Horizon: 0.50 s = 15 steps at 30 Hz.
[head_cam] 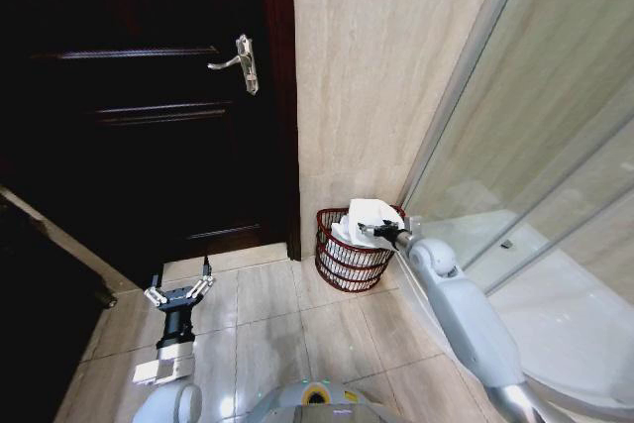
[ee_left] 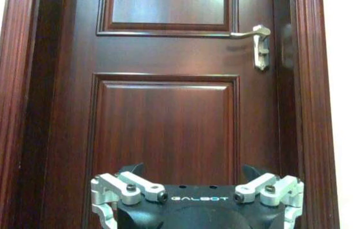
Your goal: Discard the used towel into the hamper.
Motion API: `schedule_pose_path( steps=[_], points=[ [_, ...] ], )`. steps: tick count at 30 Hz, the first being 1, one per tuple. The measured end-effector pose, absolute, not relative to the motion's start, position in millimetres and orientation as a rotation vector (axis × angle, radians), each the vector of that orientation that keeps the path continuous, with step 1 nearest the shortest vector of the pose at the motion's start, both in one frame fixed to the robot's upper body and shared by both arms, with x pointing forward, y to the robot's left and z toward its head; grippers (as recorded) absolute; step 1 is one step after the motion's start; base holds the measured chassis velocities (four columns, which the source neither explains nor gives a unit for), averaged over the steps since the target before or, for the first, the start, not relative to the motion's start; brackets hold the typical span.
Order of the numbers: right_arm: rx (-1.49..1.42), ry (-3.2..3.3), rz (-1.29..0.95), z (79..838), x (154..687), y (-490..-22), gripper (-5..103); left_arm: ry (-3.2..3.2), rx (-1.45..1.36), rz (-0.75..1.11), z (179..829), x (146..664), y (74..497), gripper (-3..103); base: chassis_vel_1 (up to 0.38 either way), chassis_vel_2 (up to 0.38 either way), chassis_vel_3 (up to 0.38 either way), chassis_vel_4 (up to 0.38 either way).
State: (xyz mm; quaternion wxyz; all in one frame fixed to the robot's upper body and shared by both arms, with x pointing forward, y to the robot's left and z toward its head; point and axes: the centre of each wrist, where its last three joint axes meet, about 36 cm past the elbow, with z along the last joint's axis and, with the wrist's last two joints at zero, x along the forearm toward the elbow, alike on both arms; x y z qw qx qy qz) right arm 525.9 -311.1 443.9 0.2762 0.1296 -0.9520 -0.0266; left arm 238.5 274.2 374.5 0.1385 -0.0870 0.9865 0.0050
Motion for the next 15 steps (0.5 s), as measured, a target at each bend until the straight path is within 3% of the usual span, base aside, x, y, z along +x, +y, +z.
schedule_pose_path(
  steps=[7,15],
  points=[
    [0.363,-2.492,-0.102,427.4,567.1,-322.7,100,2.863,-0.242,0.051,376.4,236.0,274.2,100,0.000,0.000,0.000,0.000],
    [0.405,-2.412,-0.071,402.2,573.0,-315.3,100,2.856,-0.228,0.069,381.7,235.1,271.5,100,0.000,0.000,0.000,0.000]
  ],
)
